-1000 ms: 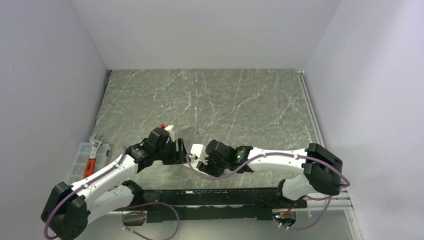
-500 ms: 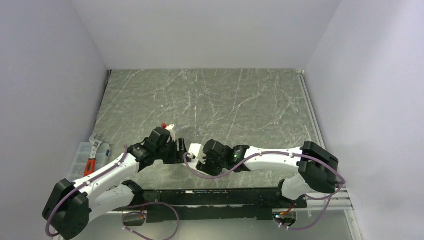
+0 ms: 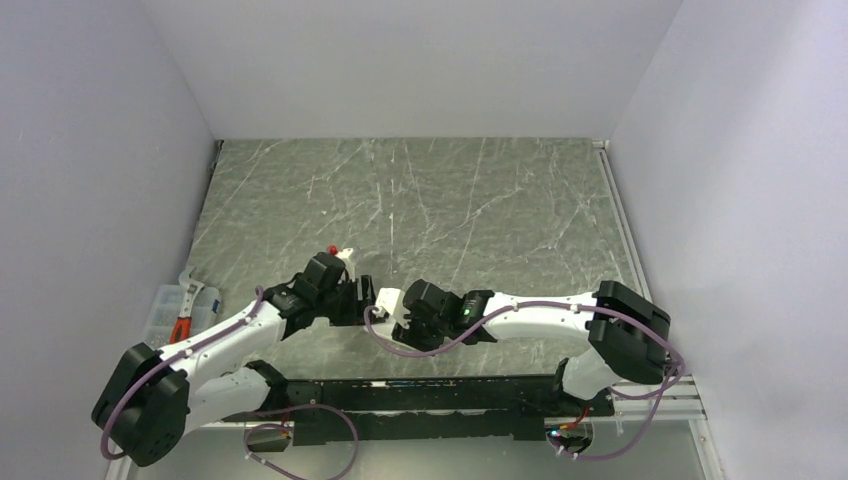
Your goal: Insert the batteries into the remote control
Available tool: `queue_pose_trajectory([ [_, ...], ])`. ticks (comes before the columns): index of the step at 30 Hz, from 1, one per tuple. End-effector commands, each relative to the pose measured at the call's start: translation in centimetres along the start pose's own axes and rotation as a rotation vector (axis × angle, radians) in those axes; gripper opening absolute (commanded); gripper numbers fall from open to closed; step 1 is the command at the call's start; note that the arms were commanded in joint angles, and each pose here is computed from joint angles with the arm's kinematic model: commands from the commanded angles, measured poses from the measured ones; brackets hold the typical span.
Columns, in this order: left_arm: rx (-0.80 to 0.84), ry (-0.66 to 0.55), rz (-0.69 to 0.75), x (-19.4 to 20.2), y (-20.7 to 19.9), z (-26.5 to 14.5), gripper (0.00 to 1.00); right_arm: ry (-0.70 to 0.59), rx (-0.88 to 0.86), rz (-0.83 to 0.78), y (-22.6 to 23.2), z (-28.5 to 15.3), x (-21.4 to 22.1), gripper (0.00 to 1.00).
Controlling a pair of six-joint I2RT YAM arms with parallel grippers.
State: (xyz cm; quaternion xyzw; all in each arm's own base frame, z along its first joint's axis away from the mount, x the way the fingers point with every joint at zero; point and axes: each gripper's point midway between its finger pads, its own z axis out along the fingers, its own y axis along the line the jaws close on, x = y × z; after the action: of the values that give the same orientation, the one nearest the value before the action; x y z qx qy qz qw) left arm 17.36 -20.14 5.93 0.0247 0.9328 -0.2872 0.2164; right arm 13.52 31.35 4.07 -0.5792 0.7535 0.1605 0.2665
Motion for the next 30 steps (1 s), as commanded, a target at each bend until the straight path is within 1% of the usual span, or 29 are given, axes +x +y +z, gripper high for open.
queue_pose_trajectory([
  [1,0.032,-0.015,0.022,-0.63,-0.49,0.71,0.7,-0.056,0.013,0.007,-0.35,0.11,-2.05,0.17],
  [8,0.051,0.023,0.027,-0.09,-0.66,1.32,0.67,-0.062,0.003,0.008,-0.42,0.29,-2.06,0.18],
  [11,0.052,0.025,0.026,0.05,-0.6,1.32,0.67,-0.057,-0.005,0.013,-0.42,0.46,-1.93,0.2],
  [14,0.05,0.027,0.026,0.13,-0.55,1.26,0.67,-0.052,-0.013,0.017,-0.33,0.68,-1.82,0.24],
  [18,0.05,0.026,0.027,0.11,-0.57,1.16,0.67,-0.053,-0.009,0.014,-0.42,0.8,-1.92,0.33],
  [30,0.052,0.028,0.025,0.24,-0.52,1.23,0.67,-0.072,-0.009,0.025,-0.47,0.53,-2.68,0.47],
])
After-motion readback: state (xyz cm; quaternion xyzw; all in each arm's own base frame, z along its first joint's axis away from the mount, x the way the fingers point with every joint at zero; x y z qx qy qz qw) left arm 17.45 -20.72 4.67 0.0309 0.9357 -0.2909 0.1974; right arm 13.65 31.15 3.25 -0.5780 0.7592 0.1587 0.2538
